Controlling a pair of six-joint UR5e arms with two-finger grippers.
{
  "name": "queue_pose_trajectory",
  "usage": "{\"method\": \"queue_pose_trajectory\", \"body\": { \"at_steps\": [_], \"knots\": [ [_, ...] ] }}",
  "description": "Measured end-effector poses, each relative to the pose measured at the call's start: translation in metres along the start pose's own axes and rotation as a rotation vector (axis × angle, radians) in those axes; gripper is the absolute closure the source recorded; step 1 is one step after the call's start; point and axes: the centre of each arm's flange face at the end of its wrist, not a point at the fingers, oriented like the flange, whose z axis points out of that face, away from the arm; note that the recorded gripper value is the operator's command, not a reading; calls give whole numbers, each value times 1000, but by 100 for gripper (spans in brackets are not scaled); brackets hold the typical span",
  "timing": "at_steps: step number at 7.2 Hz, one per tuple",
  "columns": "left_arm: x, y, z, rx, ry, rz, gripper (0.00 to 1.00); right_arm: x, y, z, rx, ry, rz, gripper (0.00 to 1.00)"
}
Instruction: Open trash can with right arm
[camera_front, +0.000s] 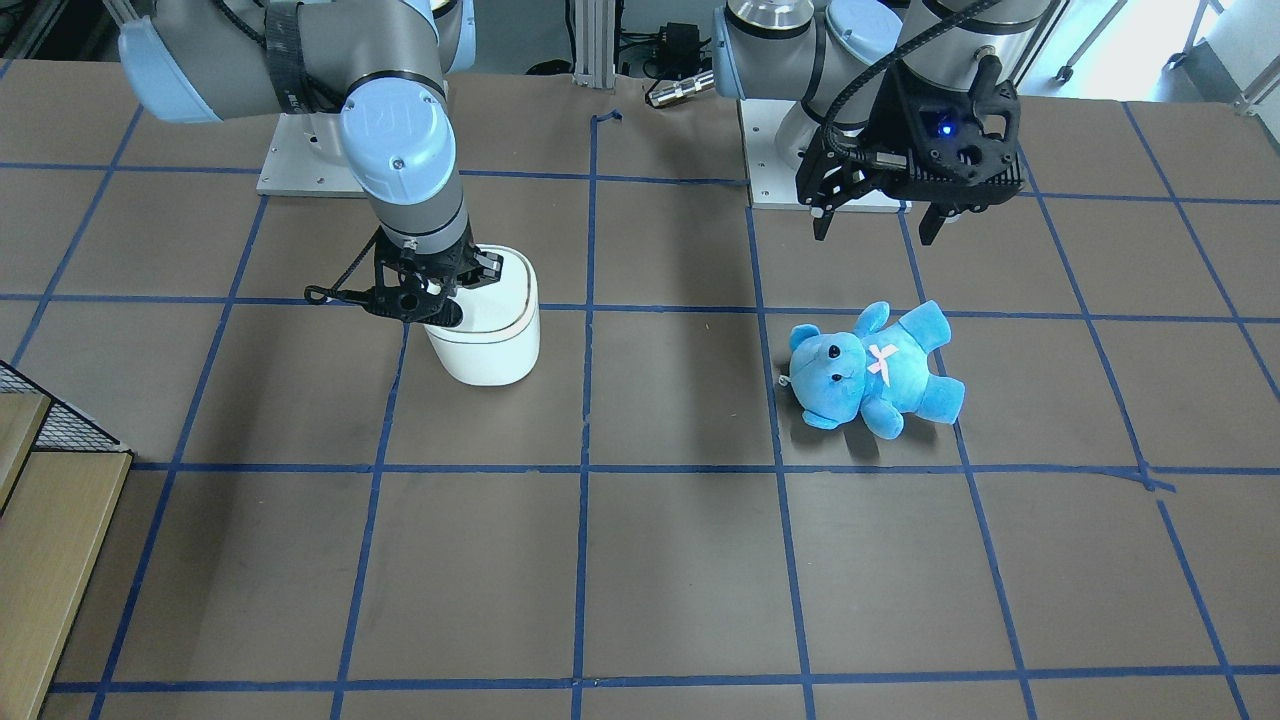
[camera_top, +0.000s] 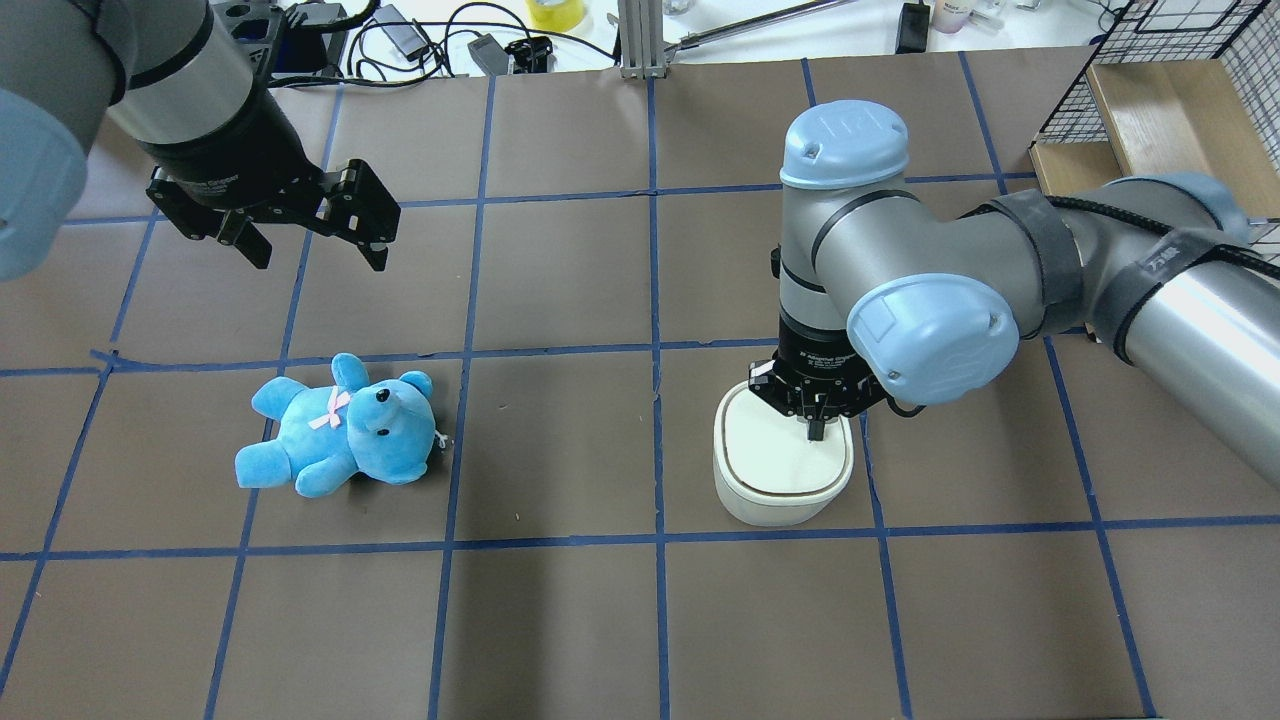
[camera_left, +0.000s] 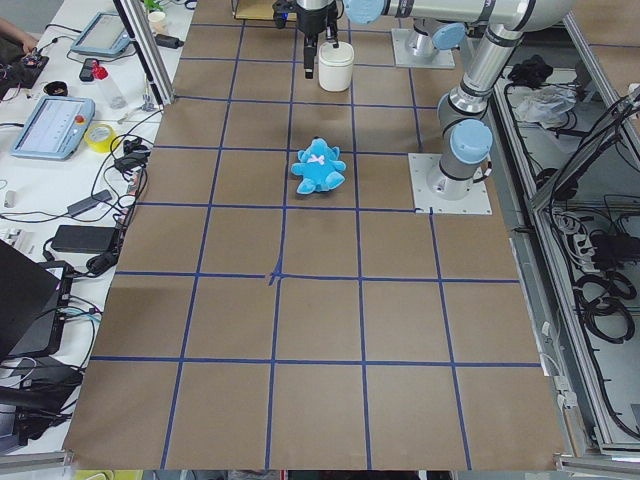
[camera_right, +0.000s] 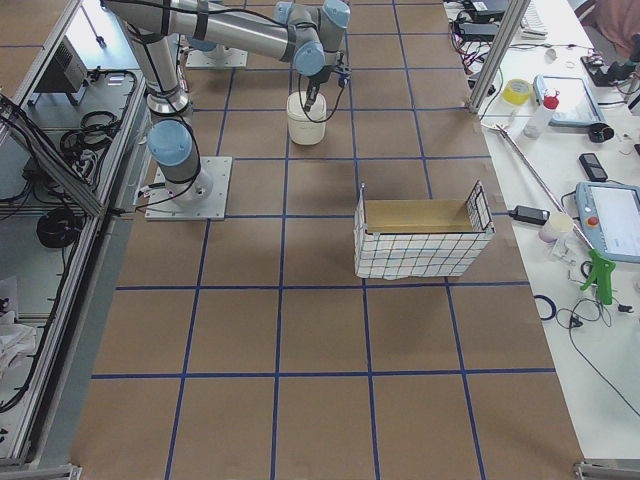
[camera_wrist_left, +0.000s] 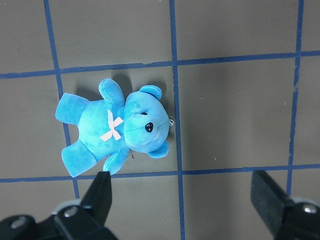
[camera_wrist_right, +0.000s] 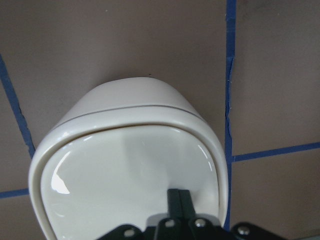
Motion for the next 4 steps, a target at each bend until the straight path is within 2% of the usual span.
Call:
{"method": "queue_pose_trajectory", "body": {
  "at_steps": [3,4],
  "knots": [
    [0,0,0,0,0,0,0,6,14,-117,206,-76,-8,0],
    [0,0,0,0,0,1,0,8,17,-145,257,-96,-9,0]
  ]
}}
